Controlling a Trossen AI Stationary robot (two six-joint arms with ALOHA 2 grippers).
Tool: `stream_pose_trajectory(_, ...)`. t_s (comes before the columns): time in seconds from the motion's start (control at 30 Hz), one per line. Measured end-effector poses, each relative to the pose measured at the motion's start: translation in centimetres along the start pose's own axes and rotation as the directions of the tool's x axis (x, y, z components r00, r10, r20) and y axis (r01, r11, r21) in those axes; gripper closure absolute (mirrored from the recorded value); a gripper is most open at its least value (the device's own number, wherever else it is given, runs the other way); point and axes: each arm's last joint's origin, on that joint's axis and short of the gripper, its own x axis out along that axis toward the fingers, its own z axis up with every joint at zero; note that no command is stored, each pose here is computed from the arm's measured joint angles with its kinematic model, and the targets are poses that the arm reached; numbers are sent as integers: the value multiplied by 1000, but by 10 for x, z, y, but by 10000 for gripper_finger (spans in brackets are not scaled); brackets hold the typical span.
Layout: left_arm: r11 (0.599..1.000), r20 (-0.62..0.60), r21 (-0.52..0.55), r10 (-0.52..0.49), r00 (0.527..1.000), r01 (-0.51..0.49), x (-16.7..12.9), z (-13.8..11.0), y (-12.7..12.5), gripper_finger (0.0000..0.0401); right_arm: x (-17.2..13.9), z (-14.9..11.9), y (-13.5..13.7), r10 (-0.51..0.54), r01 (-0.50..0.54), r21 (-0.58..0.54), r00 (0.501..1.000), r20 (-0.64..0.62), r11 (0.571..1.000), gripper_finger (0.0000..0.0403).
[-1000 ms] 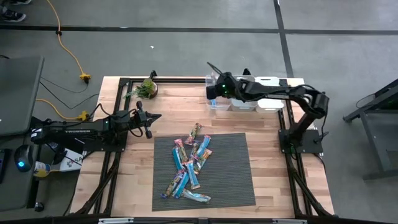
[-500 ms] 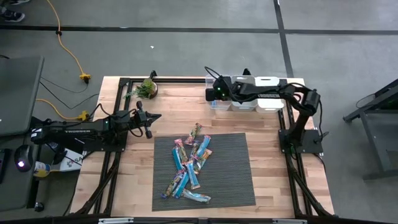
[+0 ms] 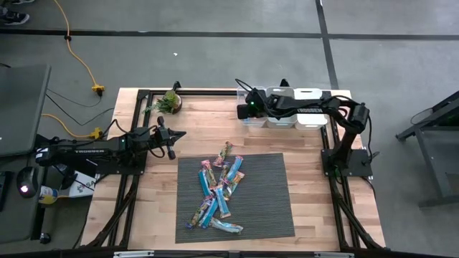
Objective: Pick and place Granola Bars by type
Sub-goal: Put the yellow granola bar into the transparent bin
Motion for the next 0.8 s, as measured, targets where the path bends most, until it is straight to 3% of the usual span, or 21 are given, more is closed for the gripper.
stream_pose_trajectory(0.3,1000,0,0,0,1000,0,0,0,0,400,0,0,0,8,-8,-29,1000,-8,1000,258)
stream_pose_trajectory(0.53,1000,0,0,0,1000,0,0,0,0,400,-2,8,14,209,-207,-111,978,9,972,238)
stream_pose_trajectory(0.67,1000,0,0,0,1000,0,0,0,0,400,-5,13,25,374,-365,-205,927,4,908,242)
stream_pose_trajectory(0.8,1000,0,0,0,1000,0,0,0,0,400,-12,16,39,573,-552,-345,818,-50,759,247)
